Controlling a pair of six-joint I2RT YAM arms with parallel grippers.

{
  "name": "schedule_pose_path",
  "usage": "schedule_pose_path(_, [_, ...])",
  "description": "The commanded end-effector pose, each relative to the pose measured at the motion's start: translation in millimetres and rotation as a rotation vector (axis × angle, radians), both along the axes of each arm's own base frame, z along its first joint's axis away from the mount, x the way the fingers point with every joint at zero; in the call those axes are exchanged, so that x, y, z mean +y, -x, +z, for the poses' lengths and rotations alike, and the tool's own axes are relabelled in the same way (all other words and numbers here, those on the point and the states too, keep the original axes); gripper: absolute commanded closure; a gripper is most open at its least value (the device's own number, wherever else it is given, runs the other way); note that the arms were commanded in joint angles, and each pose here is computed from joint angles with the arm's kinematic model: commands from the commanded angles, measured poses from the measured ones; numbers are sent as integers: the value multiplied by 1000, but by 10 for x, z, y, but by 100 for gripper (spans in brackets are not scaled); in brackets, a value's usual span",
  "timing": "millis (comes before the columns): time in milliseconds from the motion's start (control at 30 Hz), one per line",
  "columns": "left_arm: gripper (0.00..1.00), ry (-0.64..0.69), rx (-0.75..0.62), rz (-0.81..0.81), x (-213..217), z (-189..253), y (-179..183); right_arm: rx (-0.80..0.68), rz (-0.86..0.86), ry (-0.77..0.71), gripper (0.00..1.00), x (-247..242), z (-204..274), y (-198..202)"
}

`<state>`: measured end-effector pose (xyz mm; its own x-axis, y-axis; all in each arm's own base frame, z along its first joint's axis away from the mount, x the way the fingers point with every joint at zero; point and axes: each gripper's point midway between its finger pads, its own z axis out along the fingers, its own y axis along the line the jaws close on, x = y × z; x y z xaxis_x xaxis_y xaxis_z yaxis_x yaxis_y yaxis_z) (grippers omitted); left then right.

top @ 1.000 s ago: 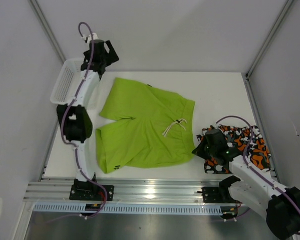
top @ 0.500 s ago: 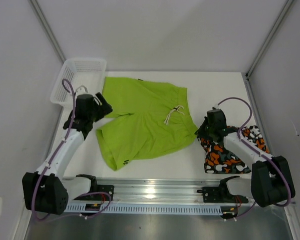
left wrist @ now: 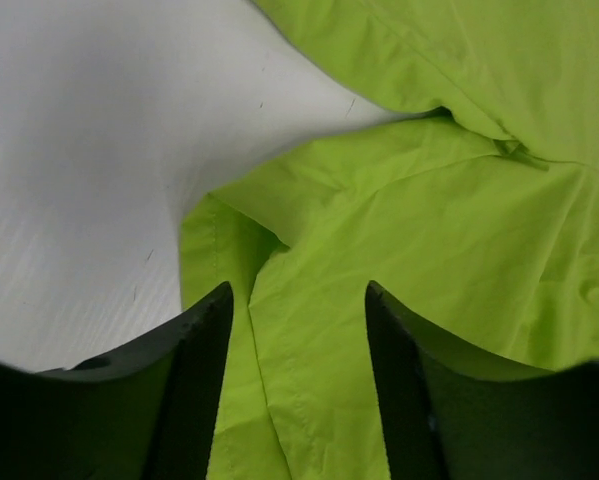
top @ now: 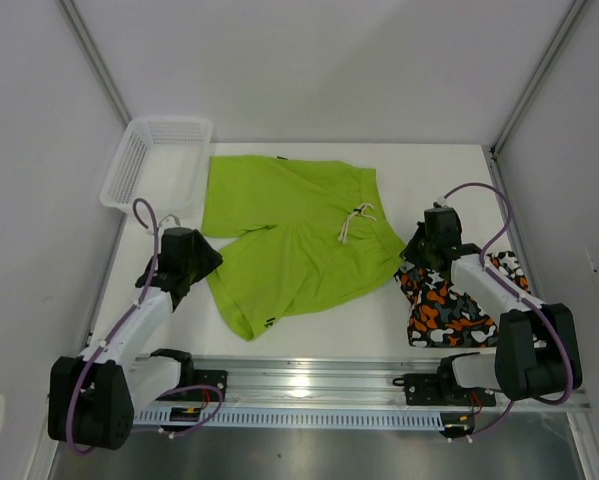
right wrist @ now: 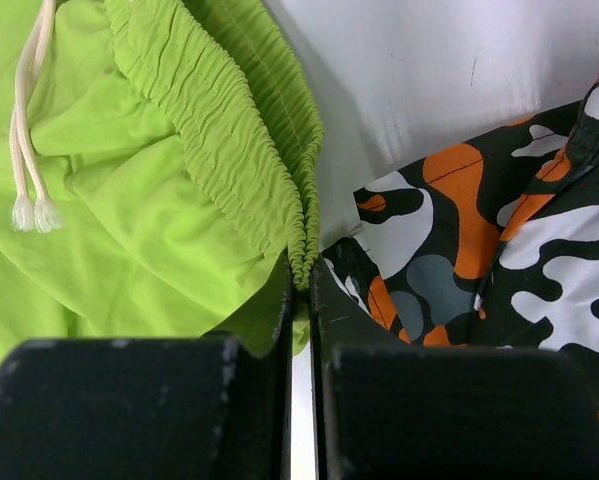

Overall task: Fold and stack the shorts
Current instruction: Flatten the shorts out

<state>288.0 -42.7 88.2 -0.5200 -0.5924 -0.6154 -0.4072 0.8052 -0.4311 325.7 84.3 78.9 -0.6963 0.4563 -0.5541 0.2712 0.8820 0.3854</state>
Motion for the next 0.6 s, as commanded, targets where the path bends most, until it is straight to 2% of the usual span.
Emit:
schedule_pose_path(0, [44,30,-38,-16,-77,-7,-162,-49,9,14,100,-20,94,-109])
schedule_pose_path(133, [51,39,-23,-20,-107,-64,-232,-52,7,12,100,-18,101,-113])
schedule_pose_path(467, [54,8,29,-13,-82,-287,-371,-64,27,-19,100,38,125,-96])
schedule_pose_path(500, [56,12,26,-17,-95,-290,-387,-62,26,-20,100,35,120,-96])
schedule_pose_path(567, [70,8,35,-21,-95,-325,-392,-60,26,-20,100,36,119,-97])
